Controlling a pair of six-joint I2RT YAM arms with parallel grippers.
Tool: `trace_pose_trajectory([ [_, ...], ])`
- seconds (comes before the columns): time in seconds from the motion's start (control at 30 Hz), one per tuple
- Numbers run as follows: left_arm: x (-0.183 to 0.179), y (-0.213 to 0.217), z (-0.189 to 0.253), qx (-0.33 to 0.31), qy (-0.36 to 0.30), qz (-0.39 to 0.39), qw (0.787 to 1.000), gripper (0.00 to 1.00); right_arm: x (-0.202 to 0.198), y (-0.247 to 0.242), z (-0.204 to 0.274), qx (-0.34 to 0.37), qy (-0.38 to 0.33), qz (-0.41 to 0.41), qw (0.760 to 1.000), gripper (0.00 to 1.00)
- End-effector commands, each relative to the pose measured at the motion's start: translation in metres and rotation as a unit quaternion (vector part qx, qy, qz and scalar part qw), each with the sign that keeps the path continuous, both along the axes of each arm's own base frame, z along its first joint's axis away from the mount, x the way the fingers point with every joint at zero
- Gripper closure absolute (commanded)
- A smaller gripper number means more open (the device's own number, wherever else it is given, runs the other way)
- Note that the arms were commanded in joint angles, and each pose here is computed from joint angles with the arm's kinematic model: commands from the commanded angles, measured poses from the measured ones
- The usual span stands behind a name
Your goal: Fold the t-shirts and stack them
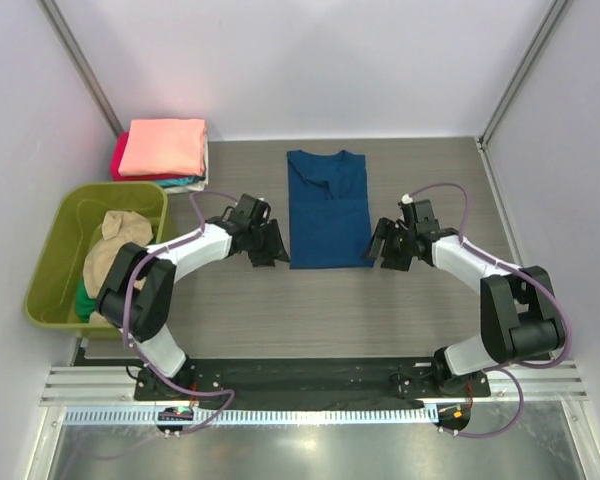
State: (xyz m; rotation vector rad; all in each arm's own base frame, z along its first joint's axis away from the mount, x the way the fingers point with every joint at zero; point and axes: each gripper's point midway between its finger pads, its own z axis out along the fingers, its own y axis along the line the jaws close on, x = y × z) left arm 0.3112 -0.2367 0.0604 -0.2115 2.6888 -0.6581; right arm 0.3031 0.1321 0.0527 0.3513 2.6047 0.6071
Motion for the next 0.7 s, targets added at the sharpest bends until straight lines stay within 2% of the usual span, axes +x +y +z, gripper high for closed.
trace_pose_trajectory([
  [0.0, 0.015, -0.018, 0.021, -0.057, -0.055, 0.008, 0.997, 0.54, 0.014, 0.016, 0.008, 0.045, -0.042, 0.013, 0.998, 0.33],
  [0.43, 0.002, -0.028, -0.012, -0.064, -0.036, 0.002, 0.997, 0.55, 0.015, 0.011, -0.031, 0.021, -0.012, 0.013, 1.000, 0.49],
  [0.67, -0.011, -0.030, -0.030, -0.057, -0.019, -0.006, 0.998, 0.57, 0.012, 0.009, -0.036, 0.015, -0.008, 0.016, 1.000, 0.58],
])
